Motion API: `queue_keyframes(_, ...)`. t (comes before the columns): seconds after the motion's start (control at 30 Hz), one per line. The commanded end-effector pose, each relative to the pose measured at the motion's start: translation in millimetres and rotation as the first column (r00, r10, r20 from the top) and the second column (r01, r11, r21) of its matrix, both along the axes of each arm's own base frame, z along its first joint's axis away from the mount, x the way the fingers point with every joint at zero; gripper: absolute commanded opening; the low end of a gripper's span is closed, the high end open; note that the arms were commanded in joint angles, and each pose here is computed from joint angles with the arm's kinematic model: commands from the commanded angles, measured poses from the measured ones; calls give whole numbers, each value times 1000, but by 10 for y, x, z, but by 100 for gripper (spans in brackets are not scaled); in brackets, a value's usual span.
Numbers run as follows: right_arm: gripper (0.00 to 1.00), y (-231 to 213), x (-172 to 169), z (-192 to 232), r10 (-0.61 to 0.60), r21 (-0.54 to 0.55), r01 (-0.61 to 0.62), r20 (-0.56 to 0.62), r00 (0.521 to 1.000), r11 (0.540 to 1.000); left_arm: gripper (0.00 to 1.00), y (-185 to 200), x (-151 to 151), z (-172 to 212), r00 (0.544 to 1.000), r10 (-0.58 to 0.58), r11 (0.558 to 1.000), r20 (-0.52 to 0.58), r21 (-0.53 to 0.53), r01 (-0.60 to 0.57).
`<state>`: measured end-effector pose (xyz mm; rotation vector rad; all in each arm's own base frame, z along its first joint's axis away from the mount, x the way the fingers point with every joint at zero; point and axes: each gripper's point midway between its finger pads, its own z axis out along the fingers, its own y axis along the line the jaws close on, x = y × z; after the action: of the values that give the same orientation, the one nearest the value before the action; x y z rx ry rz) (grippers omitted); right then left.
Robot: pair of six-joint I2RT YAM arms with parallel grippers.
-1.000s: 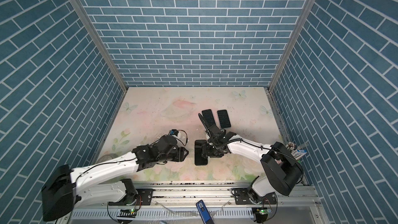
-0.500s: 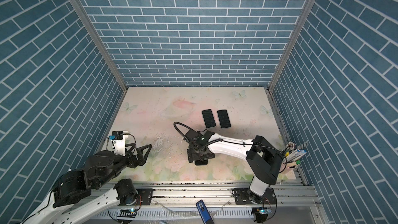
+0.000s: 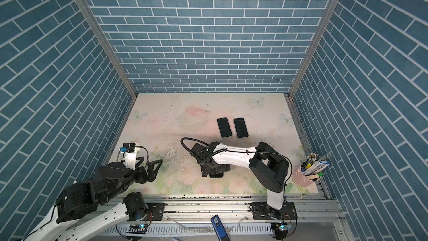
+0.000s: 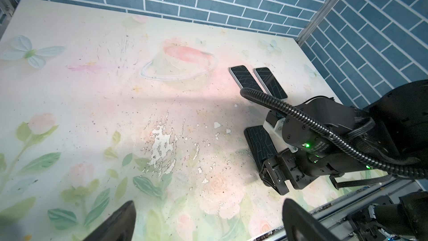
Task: Put the phone into the phone case
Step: 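Carry the cased phone beside the other cased phones with right while left withdraws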
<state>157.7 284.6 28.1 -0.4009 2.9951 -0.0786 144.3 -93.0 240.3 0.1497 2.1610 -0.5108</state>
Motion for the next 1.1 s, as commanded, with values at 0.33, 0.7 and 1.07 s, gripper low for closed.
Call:
queue_keyframes(0.33,88,-136,-80,-140,-81,2,81,-25,996,997,99,-52,4,-67,999,-24,999,-27,32,25)
queue_keyframes(0.7,76,-143,-68,-117,-94,55,95,-15,995,994,100,41,-15,-4,1000,2,1000,14,-9,-1)
queue_keyframes(1.07,75,-49,270,17,-46,47,45,10,999,998,100,50,-21,-3,1000,6,1000,10,-13,-6)
